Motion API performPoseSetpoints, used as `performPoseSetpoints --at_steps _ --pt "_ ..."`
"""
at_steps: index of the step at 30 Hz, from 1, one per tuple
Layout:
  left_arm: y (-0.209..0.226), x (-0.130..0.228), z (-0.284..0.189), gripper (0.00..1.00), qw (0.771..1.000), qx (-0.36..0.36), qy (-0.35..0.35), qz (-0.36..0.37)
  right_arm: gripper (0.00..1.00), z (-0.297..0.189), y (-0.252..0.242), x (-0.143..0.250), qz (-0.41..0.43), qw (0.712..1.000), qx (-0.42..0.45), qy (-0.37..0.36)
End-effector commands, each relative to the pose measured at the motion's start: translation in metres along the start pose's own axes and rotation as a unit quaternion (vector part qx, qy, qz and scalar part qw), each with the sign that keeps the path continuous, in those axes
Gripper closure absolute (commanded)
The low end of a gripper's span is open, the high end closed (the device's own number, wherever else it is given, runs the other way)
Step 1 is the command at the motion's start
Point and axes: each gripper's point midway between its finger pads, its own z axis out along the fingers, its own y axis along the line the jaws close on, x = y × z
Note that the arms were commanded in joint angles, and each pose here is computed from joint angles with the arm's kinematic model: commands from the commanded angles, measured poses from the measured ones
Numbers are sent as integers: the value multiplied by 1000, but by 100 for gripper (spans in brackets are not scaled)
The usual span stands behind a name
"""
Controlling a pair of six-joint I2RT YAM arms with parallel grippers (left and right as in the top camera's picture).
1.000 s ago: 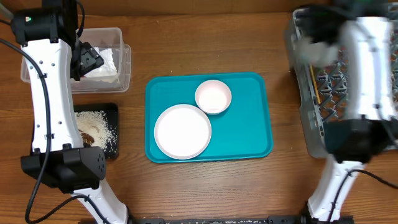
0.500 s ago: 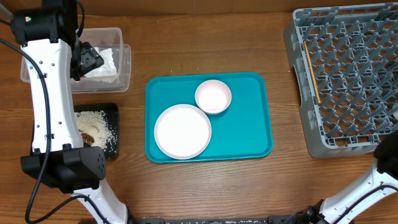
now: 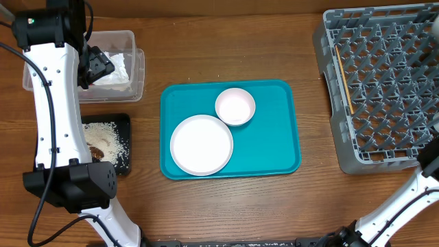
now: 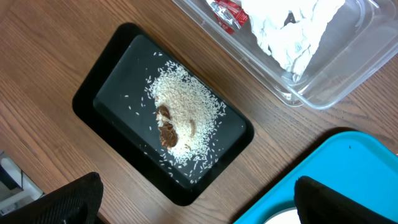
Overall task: Sort waste into correct bins and load items into the dishwasher
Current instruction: 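Lower the cup upside down into the grey rack and open the right gripper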
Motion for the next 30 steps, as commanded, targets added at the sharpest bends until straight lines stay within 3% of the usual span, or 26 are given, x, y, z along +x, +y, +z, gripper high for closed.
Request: performPoseSetpoints --at_steps 1,8,13,30 --pt "0 -1 -11 0 1000 10 -14 4 96 13 2 17 59 996 -55 39" --pt "0 -1 -11 0 1000 10 -14 4 96 16 -28 31 106 992 -46 57" --pt "0 -1 -11 0 1000 10 -14 4 96 5 -73 41 151 986 41 52" --pt "0 -1 -11 0 1000 10 -14 4 75 -59 -129 40 221 963 149 26"
